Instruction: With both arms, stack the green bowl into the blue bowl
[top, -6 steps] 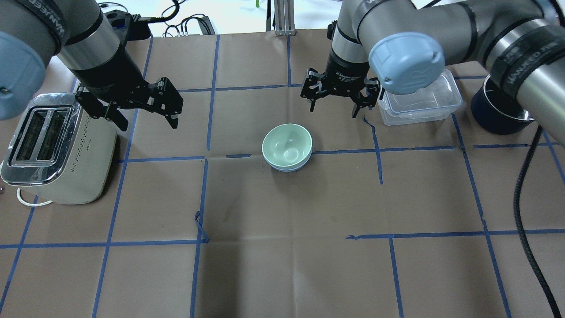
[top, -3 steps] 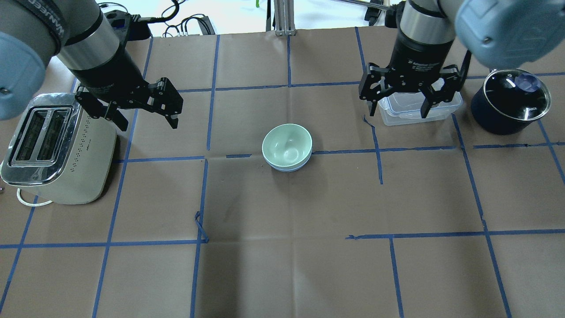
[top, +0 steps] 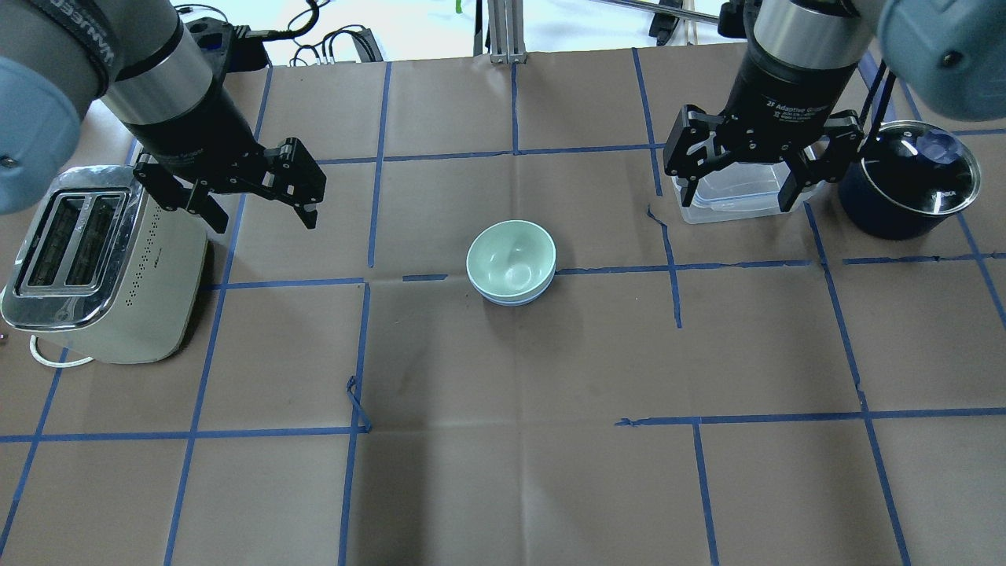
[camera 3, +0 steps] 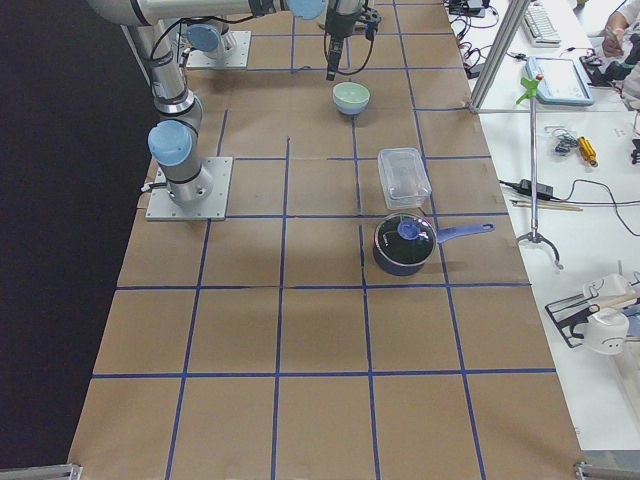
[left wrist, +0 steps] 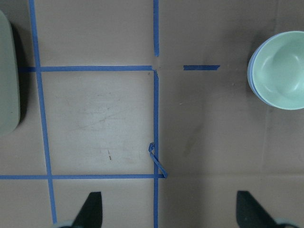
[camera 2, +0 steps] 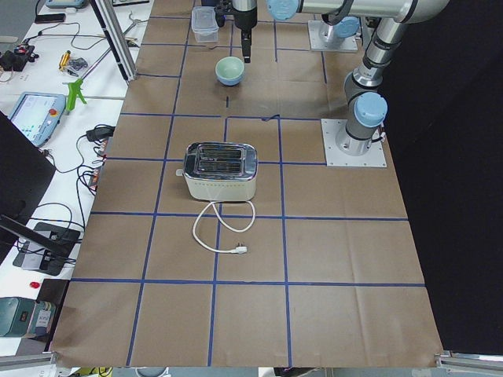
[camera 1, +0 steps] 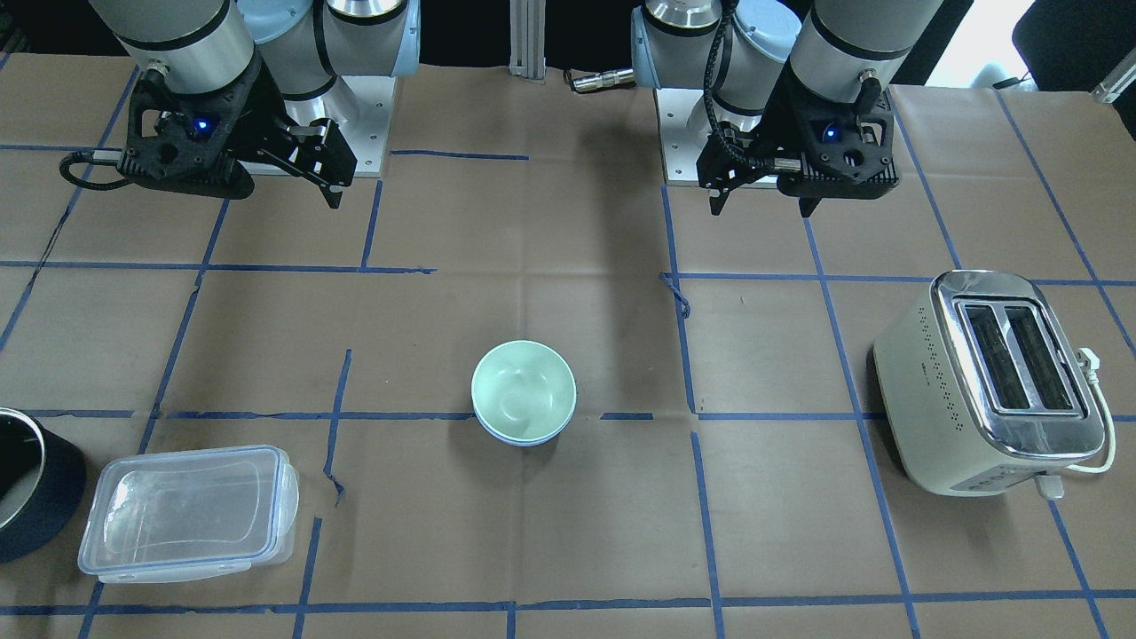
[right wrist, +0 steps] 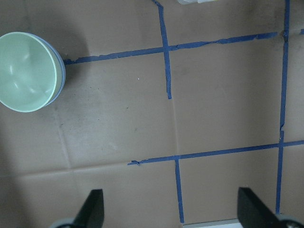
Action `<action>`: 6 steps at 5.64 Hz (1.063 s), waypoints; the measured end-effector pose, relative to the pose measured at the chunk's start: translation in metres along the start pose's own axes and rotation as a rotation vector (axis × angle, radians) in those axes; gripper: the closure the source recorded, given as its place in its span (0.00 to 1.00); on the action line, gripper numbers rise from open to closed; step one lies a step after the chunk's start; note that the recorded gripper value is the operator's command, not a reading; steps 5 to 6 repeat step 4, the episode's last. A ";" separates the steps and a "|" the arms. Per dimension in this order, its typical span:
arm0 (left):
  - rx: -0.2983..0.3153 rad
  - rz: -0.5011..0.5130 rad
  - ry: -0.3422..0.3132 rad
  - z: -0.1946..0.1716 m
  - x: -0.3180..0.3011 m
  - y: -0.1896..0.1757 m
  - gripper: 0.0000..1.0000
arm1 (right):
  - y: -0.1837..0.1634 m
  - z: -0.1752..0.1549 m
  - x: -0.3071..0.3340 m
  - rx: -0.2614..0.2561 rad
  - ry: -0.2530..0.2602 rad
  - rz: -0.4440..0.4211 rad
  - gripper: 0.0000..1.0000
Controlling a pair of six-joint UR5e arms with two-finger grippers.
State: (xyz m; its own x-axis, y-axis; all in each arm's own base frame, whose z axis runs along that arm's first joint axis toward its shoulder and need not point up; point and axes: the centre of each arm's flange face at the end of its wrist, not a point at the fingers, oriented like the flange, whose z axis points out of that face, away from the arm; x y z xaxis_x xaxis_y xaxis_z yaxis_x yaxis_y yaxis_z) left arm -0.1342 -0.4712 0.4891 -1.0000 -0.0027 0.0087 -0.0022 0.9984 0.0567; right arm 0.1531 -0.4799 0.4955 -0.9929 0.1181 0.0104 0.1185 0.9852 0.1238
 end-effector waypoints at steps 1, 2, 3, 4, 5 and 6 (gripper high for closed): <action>0.000 0.000 0.000 0.000 0.000 0.000 0.02 | 0.000 0.001 0.000 -0.002 0.000 0.000 0.00; 0.000 0.000 0.000 0.000 0.000 0.000 0.02 | 0.000 0.002 0.000 -0.004 0.002 -0.001 0.00; 0.000 0.000 0.000 0.000 0.000 0.000 0.02 | -0.001 0.003 0.000 -0.005 0.005 -0.004 0.00; 0.000 0.000 0.000 0.000 0.000 0.000 0.02 | -0.001 0.004 0.001 -0.005 0.008 -0.005 0.00; 0.000 0.000 0.000 0.000 0.000 0.000 0.02 | -0.001 0.004 0.001 -0.005 0.008 -0.005 0.00; 0.000 0.000 0.000 0.000 0.000 0.000 0.02 | -0.001 0.004 0.001 -0.005 0.008 -0.005 0.00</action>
